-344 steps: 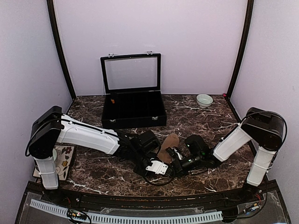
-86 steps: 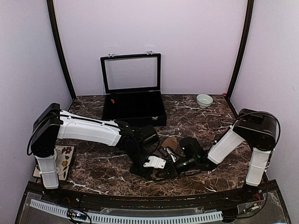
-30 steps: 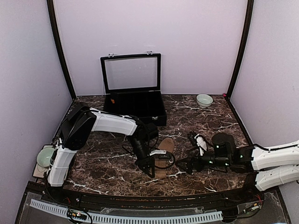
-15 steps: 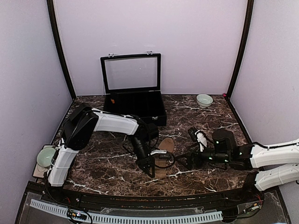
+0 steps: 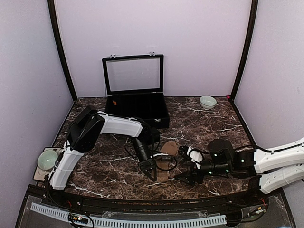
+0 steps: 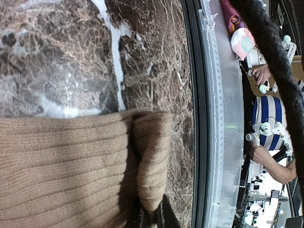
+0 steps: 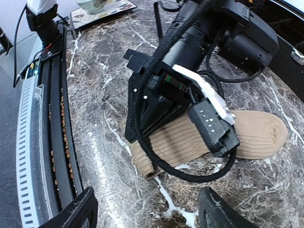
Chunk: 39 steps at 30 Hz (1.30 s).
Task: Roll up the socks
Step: Roll the sock at the center of the board.
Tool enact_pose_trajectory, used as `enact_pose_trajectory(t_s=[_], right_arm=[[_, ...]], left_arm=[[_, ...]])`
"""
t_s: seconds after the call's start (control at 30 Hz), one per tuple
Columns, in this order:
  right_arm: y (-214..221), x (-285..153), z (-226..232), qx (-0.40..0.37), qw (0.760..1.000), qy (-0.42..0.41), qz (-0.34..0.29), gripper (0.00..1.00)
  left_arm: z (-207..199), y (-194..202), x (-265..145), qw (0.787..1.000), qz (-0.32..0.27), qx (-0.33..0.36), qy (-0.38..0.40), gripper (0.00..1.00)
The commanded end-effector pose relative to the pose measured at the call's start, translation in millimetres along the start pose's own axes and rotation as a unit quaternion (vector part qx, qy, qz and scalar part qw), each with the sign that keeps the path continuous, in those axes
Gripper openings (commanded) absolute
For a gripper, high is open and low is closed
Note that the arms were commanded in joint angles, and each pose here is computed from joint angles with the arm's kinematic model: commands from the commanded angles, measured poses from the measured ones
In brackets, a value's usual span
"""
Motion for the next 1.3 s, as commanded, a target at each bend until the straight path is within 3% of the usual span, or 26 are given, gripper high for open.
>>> enact_pose_trajectory(t_s=[0.0, 0.2, 0.53, 0.7, 1.0, 1.27], right_arm=[[4.9, 4.9, 11.3, -0.033, 0.998, -0.042, 0.016, 0.68], [5.6, 17.2, 21.2, -0.085, 0.995, -0.043, 0.036, 0.56], [3.0, 61.0, 35.9, -0.174, 0.983, -0.032, 0.054, 0.49], [-4.4, 85.4, 24.8, -0.206, 0.977, 0.021, 0.045, 0.45], [11.0, 106.0, 9.0, -0.191, 0.979, 0.026, 0.066, 0.25], [34.4, 106.6, -6.8, -0.158, 0.983, 0.038, 0.089, 0.14]], left_arm=[[36.9, 59.9, 29.2, 0.989, 0.133, -0.053, -0.035, 0.0], [40.9, 63.4, 31.1, 0.988, 0.134, -0.061, -0.041, 0.0], [50.4, 71.6, 32.5, 0.981, 0.16, -0.079, -0.07, 0.0], [53.5, 76.7, 33.7, 0.978, 0.174, -0.086, -0.077, 0.0], [55.3, 79.3, 34.7, 0.977, 0.18, -0.086, -0.08, 0.01], [50.8, 73.9, 29.6, 0.978, 0.174, -0.074, -0.085, 0.08]])
Point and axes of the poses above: each gripper's point midway between its finger pads, its own x axis out along the fingers, its own z axis along the line the jaws close on, y = z × x, the point moved 7 cm from there along -x, back along the fingers, and after that the axes turned 13 degrees about x, right-handed, at the moved point
